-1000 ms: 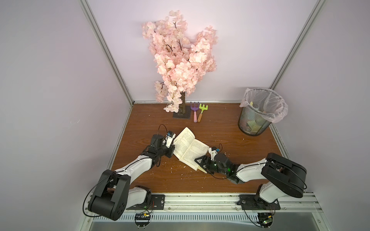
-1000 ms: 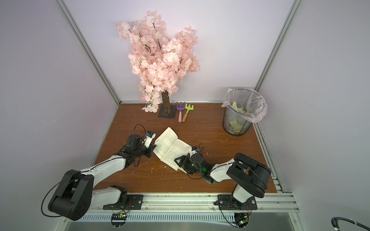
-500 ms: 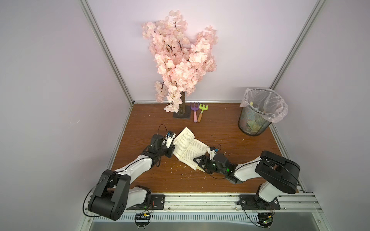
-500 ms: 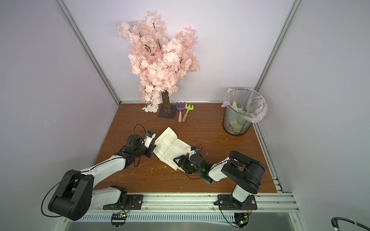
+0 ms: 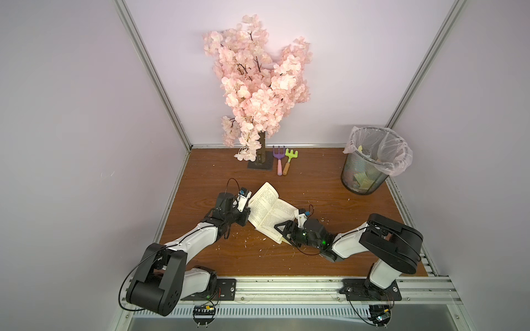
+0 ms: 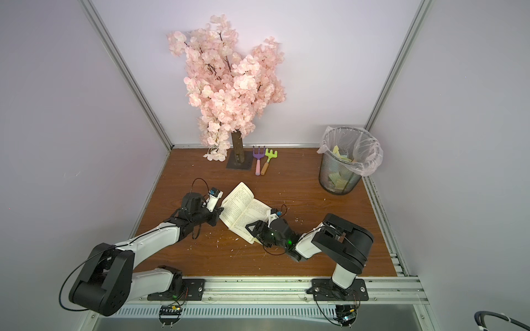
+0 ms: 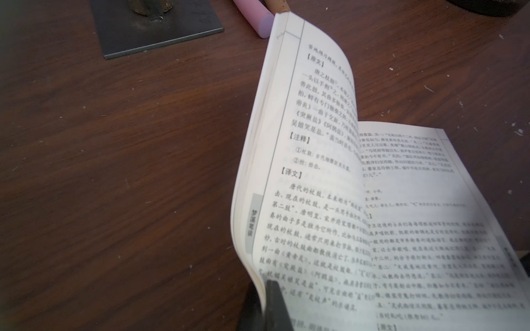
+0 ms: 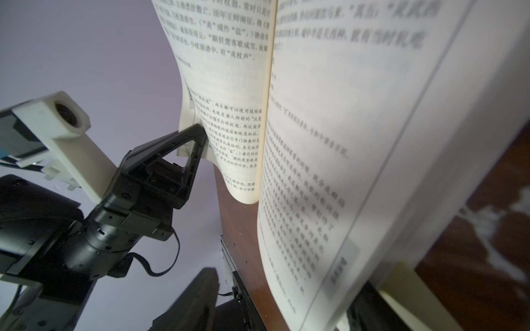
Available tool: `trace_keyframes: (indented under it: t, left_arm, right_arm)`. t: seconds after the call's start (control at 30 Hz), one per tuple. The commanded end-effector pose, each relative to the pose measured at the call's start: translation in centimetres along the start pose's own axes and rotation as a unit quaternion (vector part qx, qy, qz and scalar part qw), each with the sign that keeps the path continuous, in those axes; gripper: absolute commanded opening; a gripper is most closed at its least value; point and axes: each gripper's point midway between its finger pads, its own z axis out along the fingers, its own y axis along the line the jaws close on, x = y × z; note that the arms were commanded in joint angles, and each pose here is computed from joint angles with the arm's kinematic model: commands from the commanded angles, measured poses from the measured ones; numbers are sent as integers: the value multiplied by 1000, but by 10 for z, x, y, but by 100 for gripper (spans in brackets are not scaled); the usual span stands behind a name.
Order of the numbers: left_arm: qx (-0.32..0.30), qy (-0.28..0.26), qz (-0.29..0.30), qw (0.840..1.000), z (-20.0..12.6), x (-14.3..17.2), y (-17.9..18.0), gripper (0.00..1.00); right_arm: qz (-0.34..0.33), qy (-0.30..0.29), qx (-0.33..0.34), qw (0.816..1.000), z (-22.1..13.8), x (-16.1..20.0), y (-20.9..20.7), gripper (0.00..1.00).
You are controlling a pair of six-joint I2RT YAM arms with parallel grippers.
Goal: Peel off the used sticky note
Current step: Turn the page of the book at the center of the board.
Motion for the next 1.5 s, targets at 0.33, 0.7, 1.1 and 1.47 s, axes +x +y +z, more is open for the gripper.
trace_keyframes:
  t: [0.33, 0.7, 1.1, 1.47]
  left_arm:
    - [8, 26, -8, 1000, 1, 17, -2, 2]
    - [9, 26, -8, 1000, 1, 16, -2, 2]
    - [11, 25, -8, 1000, 1, 16, -3, 2]
    - [12, 26, -7, 1000, 1, 17, -3, 2]
  right_arm:
    - [-9, 5, 23, 1000, -10, 0, 1, 70]
    - [-17, 22, 55, 998, -12, 6, -8, 70]
    - [-8, 29, 29, 999, 2, 6, -2, 70]
    - [36, 22, -45, 998, 14, -2, 17, 70]
